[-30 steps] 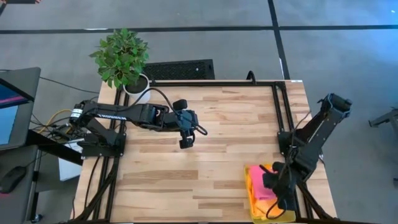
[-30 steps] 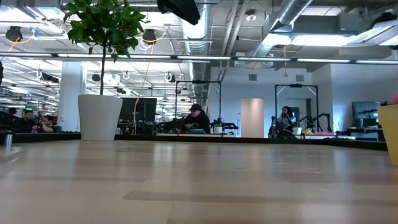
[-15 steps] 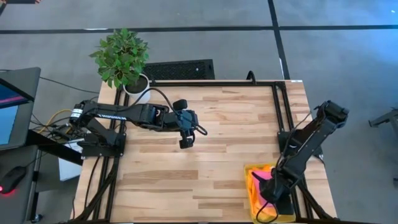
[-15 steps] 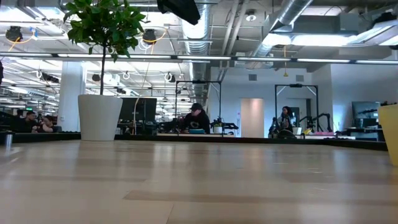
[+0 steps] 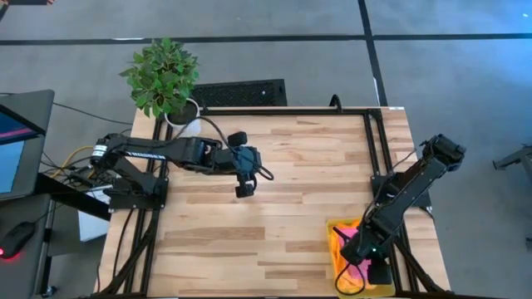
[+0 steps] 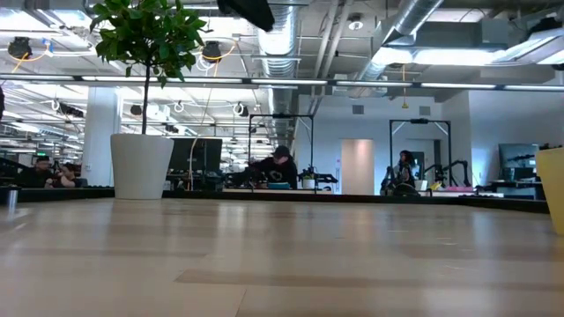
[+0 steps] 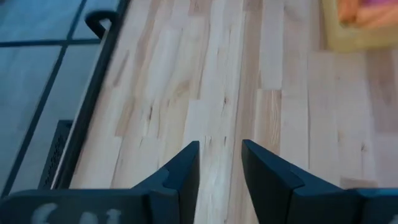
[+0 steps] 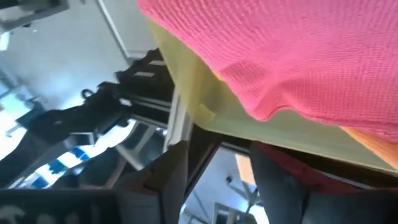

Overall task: Fold microfiber towels
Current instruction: Return to Home Position

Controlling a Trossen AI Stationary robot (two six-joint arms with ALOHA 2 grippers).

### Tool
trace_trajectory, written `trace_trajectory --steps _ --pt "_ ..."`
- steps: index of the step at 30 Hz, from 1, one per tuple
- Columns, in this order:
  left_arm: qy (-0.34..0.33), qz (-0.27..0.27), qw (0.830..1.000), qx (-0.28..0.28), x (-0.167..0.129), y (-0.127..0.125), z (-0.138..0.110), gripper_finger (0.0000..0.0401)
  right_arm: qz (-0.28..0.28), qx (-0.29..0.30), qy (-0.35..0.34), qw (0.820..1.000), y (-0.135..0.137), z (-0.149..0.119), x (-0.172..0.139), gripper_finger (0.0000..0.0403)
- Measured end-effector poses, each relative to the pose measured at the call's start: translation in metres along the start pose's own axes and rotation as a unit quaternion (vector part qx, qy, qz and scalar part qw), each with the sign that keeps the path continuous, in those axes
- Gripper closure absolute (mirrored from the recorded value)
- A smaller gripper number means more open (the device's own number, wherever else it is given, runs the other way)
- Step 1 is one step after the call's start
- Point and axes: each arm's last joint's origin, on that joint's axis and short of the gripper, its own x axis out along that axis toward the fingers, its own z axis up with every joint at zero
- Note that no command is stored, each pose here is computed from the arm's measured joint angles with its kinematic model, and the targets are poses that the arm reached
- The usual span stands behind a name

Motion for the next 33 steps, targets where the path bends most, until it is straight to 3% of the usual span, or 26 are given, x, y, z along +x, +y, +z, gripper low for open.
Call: trace_trajectory --steps 3,7,9,14,17,20,23,27,30,33 --pt "-0.012 0.000 1.000 -0.009 -0.019 0.007 -0.002 0.0318 0.018 -0.005 0.015 1.000 -0.001 0.002 -0.003 0.0242" --pt "-0.009 -0.003 0.999 -0.038 -0.055 0.020 -0.015 0.0385 0.037 -0.036 0.017 0.999 -0.001 -0.001 -0.012 0.0343" --pt "0.000 -0.003 0.998 -0.062 -0.075 0.028 -0.025 0.0394 0.043 -0.047 -0.003 0.998 -0.003 -0.005 -0.022 0.0385" --pt "-0.029 0.000 0.995 -0.095 -0.113 0.039 -0.051 0.0398 0.016 -0.049 -0.130 0.990 -0.013 -0.023 -0.060 0.0376" --pt "-0.061 0.007 0.991 -0.119 -0.128 0.044 -0.071 0.0399 0.003 -0.050 -0.247 0.968 -0.022 -0.036 -0.086 0.0383" --pt "-0.086 0.020 0.987 -0.135 -0.134 0.046 -0.094 0.0401 -0.030 -0.060 -0.384 0.921 -0.031 -0.052 -0.112 0.0396" --pt "-0.112 0.033 0.981 -0.154 -0.133 0.048 -0.119 0.0401 -0.077 -0.090 -0.522 0.845 -0.038 -0.073 -0.134 0.0391" --pt "-0.164 0.028 0.971 -0.171 -0.125 0.048 -0.150 0.0401 -0.123 -0.151 -0.634 0.749 -0.047 -0.107 -0.157 0.0386" --pt "-0.220 0.020 0.959 -0.177 -0.120 0.048 -0.170 0.0401 -0.143 -0.177 -0.679 0.698 -0.056 -0.130 -0.168 0.0396" --pt "-0.287 0.015 0.940 -0.185 -0.119 0.050 -0.188 0.0401 -0.136 -0.184 -0.713 0.662 -0.067 -0.152 -0.175 0.0397"
